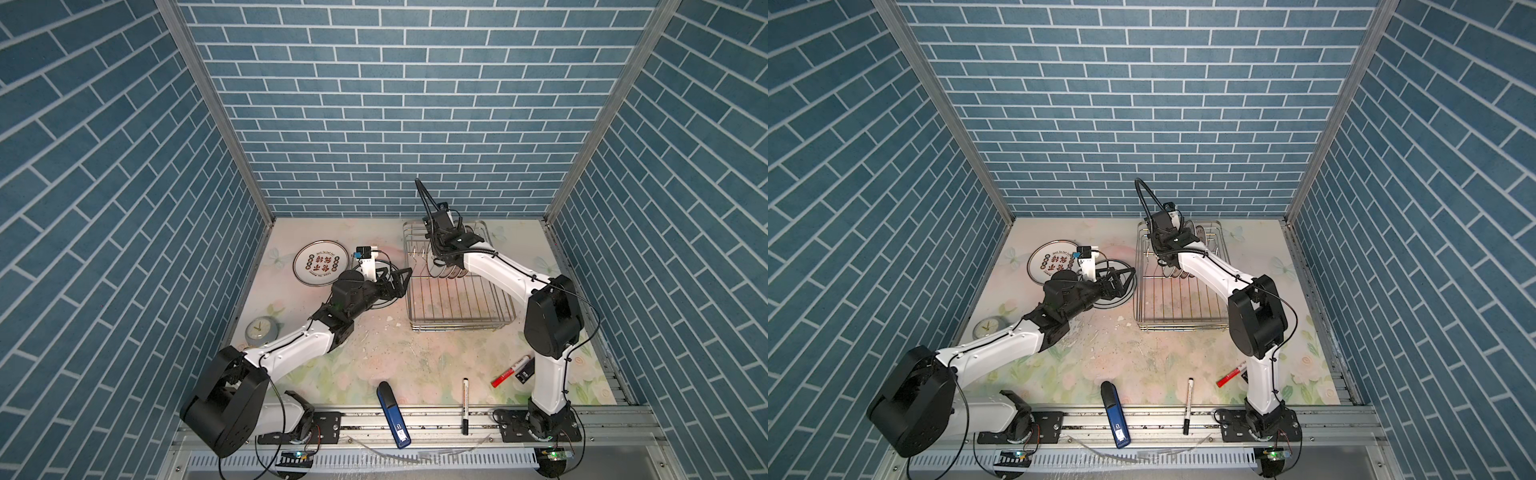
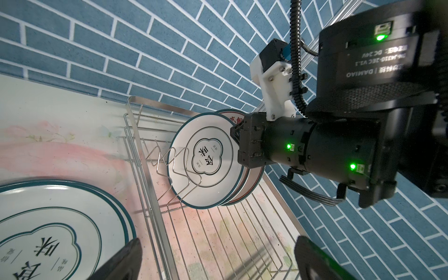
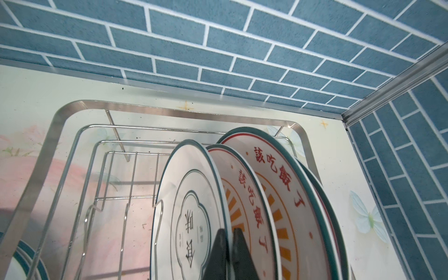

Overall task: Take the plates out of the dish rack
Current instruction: 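Lower the right gripper onto the rim of the end white plate in the rack, then grasp the white plate rim with the right gripper and lift it out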

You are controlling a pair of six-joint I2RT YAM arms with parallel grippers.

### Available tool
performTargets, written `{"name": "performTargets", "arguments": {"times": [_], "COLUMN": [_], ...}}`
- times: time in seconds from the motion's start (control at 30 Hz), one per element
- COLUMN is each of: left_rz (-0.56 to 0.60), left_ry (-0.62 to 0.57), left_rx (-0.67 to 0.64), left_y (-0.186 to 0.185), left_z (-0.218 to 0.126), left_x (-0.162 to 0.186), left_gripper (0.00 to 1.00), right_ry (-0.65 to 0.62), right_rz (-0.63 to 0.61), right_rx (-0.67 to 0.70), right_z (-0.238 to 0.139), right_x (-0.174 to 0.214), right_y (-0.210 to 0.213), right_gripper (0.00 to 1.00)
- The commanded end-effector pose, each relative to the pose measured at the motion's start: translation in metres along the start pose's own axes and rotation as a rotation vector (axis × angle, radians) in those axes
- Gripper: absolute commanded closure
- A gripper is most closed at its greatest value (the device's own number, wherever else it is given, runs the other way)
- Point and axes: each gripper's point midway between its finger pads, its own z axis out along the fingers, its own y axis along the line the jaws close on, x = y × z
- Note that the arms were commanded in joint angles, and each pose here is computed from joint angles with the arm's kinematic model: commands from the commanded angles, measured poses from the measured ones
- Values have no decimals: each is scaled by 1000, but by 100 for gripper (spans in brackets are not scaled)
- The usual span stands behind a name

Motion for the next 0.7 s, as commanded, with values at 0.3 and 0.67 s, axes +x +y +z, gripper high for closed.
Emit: {"name": "performTargets", "arguments": {"times": [0.3,0.67], "left_rz": [10,9], "left_ry": [-10,-18], "left_rx": [0,-34], "left_y": [-1,2], "left_z": [-2,-5], "left_x": [-1,-6], "left_gripper": [0,0], "right_ry": [-178,-273], "right_rz": [-11,-10], "right_rx": [106,98], "right_z": [-48,-84], "right_x": [-53,-63], "right_y": [-33,-50], "right_gripper": [100,100]}}
